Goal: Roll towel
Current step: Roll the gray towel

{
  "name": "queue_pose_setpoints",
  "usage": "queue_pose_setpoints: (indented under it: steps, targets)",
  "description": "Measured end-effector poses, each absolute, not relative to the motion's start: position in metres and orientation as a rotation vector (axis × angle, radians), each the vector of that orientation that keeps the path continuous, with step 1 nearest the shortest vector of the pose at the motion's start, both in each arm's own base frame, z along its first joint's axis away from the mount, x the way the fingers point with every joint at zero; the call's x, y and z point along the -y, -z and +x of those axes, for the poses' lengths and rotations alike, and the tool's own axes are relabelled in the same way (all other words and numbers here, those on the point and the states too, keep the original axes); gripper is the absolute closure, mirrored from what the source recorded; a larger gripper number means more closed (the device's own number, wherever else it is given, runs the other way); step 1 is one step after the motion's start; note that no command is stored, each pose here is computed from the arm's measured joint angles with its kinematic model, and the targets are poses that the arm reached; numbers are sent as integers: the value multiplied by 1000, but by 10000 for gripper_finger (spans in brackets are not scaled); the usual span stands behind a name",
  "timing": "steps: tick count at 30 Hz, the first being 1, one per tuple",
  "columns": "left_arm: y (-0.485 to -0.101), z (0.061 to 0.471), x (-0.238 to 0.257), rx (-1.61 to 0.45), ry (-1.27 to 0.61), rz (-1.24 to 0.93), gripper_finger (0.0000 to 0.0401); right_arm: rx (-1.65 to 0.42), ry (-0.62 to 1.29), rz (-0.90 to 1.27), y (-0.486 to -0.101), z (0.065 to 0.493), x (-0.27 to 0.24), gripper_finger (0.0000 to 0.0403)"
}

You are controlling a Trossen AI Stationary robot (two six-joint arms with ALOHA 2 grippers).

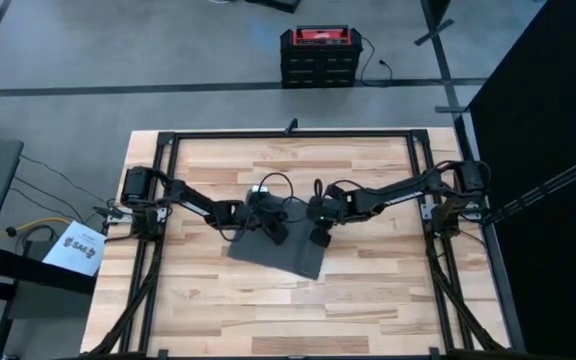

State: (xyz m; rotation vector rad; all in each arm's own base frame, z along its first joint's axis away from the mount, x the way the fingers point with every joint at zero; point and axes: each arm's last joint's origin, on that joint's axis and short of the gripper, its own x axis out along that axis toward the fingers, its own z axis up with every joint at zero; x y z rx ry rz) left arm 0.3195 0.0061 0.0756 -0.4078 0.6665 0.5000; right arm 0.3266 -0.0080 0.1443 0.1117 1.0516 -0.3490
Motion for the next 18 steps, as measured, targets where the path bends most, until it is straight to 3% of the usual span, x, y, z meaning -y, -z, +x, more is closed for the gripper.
queue_pose_setpoints:
  steps: [11,18]
  targets:
    - [-77,321,7,-640,-461,-395,386,-1054,176,-42,-145,330,17,403]
    - [-85,320,8,-646,-428,-359,386,-1067,176,-67,-140,331,28,403]
